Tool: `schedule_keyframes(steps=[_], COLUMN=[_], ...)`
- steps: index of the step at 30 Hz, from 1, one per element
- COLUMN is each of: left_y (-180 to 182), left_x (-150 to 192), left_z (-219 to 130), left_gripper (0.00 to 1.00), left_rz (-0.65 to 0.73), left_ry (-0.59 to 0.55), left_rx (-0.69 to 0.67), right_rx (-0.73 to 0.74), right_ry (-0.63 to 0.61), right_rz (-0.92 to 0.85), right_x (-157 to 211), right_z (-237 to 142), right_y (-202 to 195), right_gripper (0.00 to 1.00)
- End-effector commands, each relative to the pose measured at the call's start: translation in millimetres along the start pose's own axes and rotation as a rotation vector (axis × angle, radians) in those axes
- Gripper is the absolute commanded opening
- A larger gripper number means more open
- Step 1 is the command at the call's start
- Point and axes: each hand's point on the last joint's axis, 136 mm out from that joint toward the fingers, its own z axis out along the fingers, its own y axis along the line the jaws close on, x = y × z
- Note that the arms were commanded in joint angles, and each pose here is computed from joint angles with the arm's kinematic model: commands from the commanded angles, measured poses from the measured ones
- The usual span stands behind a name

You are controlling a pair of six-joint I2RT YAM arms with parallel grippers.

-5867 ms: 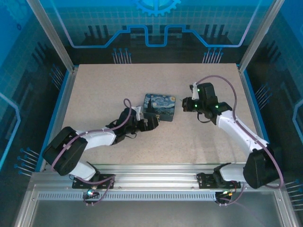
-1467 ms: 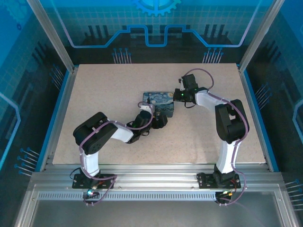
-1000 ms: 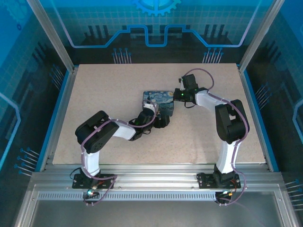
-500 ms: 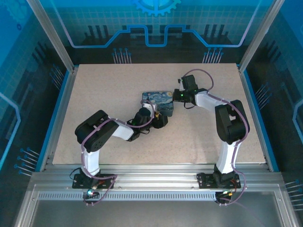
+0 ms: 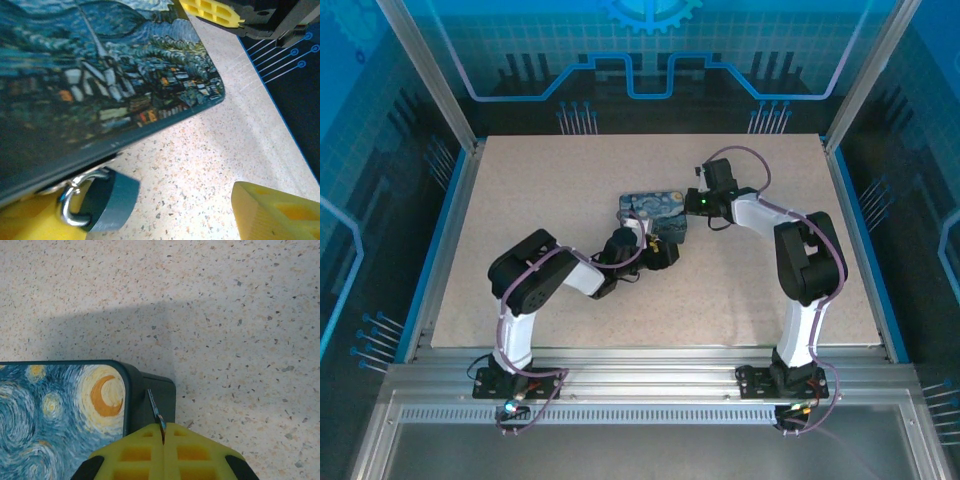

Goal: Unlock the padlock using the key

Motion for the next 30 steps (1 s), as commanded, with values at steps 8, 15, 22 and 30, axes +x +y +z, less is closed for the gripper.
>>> schedule_keyframes(steps=[8,15,22,30], left_y=[7.3,19.3,28.4,30.6], left_x=[-5.6,-0.1,1.7,4.0], left_z=[-4.6,-13.5,-20.6,-22.4], left_gripper=[0.65,0.55,0.4,0.28], left_rz=[-0.038,-0.057,-0.071,-0.07], left_ry=[-0.042,-0.016,0.011,0.047], left_rx=[0.017,-0.012,-0.04,-0.052], right_rx=[-0.043,-0.043,-0.044,-0.046], right_ry=[0.01,0.01,0.009,0.008], right_rz=[-0.026,-0.02,-0.019,-0.021], right_x=[10.5,12.0,12.8,12.7], right_z=[-12.0,-11.2,-10.7,-11.6], right_y=[20.2,19.4,20.3,20.8], right_gripper=[0.0,0.0,0.0,0.0])
